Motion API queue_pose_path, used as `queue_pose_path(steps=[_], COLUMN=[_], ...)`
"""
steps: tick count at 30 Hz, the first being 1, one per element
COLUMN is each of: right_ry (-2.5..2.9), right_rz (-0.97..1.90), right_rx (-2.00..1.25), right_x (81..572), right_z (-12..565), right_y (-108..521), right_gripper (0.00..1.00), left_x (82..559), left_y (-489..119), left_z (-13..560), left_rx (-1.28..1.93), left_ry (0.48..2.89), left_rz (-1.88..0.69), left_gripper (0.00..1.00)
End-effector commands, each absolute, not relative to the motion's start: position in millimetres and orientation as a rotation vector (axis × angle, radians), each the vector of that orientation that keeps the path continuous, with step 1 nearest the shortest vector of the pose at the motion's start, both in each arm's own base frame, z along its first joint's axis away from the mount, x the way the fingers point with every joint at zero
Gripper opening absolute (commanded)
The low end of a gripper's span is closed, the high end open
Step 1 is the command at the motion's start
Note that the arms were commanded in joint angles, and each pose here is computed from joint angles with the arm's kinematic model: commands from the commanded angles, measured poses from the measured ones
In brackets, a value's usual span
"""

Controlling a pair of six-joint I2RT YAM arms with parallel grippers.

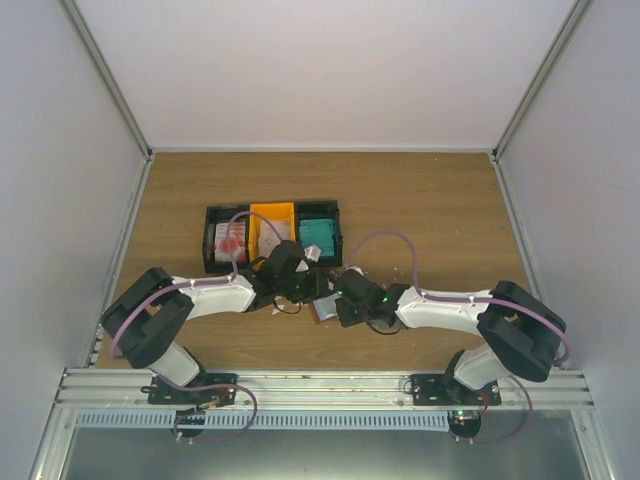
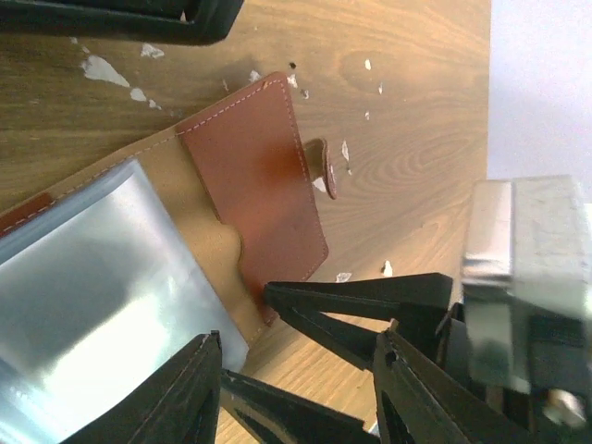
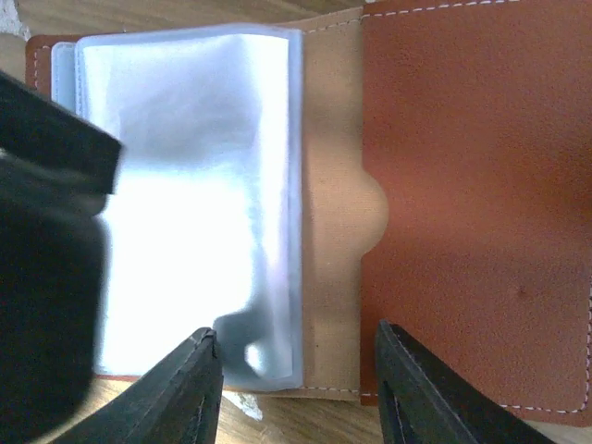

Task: Put the credit cards into the card holder

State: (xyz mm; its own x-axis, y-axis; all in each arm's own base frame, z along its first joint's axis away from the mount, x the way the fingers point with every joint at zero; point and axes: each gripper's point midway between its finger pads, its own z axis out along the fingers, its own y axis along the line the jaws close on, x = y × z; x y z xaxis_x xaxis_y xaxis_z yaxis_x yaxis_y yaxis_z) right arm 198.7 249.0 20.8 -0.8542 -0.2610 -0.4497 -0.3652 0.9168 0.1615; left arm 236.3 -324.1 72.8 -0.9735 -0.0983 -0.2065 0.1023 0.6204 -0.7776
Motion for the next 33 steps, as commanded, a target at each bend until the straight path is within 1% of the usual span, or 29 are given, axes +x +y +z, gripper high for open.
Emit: queue_pose_path(steps=[1,5,8,13,22,26,33], right_ry=[2.766,2.787,2.806,2.818,2.815,2.818,2.818], right_rz=[0.267,0.266,0.263,0.291,0.434,0.45,0.468], right_rx=[-0.435,-0.424,-0.41,-0.39,-0.373,-0.361,-0.359], right_x=[182,180,178,179,178,178,179], right_z=[-9,-15,-19,-19,-11,-11,-11], right_y=[232,232,229,229,236,235,235], right_gripper=[0.43,0.33,0.25,0.15,0.14,0.14,0.14], left_x=[243,243,239,233,235,232,232], left_y=[-306,-286,-281,-281,-275,-270,-278], left_z=[77,69,66,54,47,40,41], left_rx=[-0.086,-0.199,-0.22,-0.211,-0.244,-0.278,-0.247], left_ry=[2.578,2.604,2.616,2.655,2.673,2.7,2.688], left_rz=[-1.181,-1.081,-1.077,-1.091,-1.041,-1.008,-1.069], left_gripper=[0.48,0.5,0.54,0.56,0.59,0.63,0.62])
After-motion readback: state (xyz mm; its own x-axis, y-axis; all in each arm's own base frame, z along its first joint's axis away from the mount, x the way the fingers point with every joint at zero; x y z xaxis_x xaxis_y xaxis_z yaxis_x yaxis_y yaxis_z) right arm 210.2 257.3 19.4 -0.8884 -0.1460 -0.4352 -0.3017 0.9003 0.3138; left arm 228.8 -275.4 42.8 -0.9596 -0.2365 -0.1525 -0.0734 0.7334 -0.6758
